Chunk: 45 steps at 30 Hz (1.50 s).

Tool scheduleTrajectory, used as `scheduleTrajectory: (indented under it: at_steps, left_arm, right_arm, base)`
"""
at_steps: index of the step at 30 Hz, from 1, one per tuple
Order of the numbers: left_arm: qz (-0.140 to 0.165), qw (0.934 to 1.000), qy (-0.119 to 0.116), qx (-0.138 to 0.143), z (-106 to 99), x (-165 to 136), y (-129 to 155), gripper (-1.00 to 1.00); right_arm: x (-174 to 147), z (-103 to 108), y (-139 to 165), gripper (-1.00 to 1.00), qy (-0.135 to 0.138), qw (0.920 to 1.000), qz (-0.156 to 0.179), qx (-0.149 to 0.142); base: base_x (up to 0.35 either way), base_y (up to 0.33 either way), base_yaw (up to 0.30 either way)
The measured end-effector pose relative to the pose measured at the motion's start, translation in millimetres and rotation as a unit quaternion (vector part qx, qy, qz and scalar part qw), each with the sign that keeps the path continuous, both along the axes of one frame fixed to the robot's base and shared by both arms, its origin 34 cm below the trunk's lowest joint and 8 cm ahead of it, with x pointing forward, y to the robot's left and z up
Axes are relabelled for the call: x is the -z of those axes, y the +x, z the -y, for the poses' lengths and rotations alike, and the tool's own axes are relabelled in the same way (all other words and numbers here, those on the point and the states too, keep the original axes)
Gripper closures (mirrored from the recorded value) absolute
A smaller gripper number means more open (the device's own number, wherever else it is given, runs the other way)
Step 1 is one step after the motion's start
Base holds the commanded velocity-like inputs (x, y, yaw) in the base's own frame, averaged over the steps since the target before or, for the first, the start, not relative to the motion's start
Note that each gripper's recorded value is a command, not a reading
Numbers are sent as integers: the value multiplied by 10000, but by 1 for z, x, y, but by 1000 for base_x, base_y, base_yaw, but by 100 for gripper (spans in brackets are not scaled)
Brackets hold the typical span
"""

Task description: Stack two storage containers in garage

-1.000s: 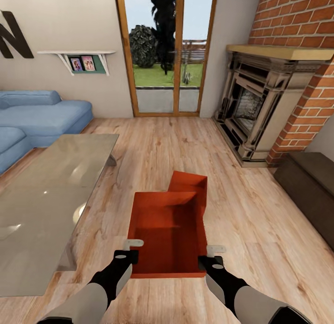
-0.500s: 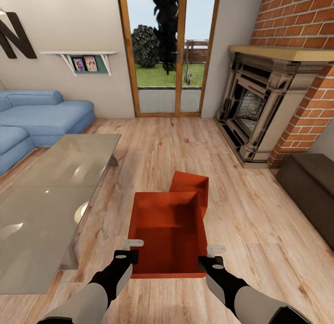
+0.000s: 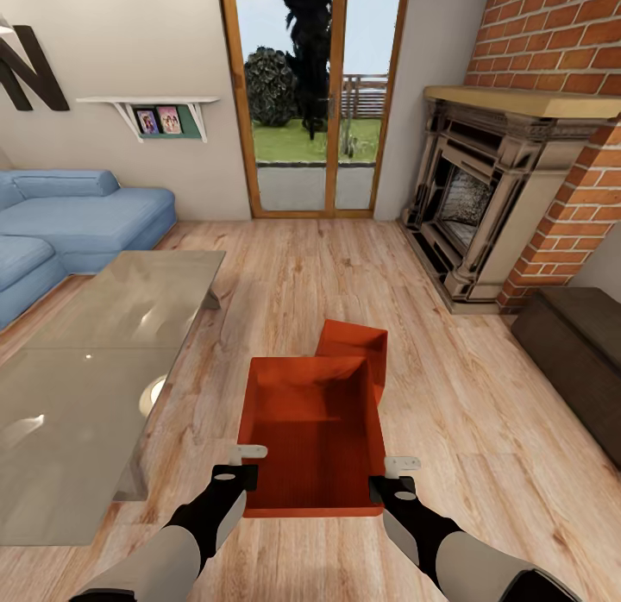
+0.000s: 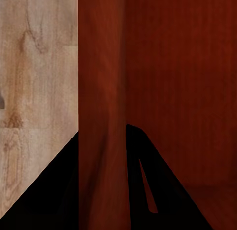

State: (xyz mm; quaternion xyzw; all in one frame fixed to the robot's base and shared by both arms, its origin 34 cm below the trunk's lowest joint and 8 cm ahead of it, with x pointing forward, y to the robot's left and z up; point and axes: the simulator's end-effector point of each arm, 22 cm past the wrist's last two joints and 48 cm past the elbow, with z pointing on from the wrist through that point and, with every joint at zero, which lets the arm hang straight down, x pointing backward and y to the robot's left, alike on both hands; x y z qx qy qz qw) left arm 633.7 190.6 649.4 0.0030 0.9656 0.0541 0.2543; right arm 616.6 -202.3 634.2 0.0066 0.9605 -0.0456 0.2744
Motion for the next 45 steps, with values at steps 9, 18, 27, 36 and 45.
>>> scheduleTrajectory:
  at_steps: [9,18,27,36,45]
  left_arm:
    - [1,10000,-2,-3,0,-9,-3,100]
    - [1,10000,-2,-3,0,-18,-5,100]
    - [3,10000,-3,-7,0,-27,-8,100]
    - [5,10000,-5,-11,0,-34,-11,100]
    - [5,10000,-5,-11,0,-41,-15,100]
  right_arm:
    - [-10,0,-2,100,-2,10000,0,-4]
    - [-19,0,-5,100,-3,10000,0,-4]
    - [-27,0,-8,100,-5,10000,1,-9]
    - [-35,0,-11,100,-8,10000,3,-14]
    - [-42,0,-14,100,-8,10000,2,-14]
  base:
    - [0,0,0]
    - [0,0,0]
    - [0,0,141]
    - [0,0,267]
    - [0,0,269]
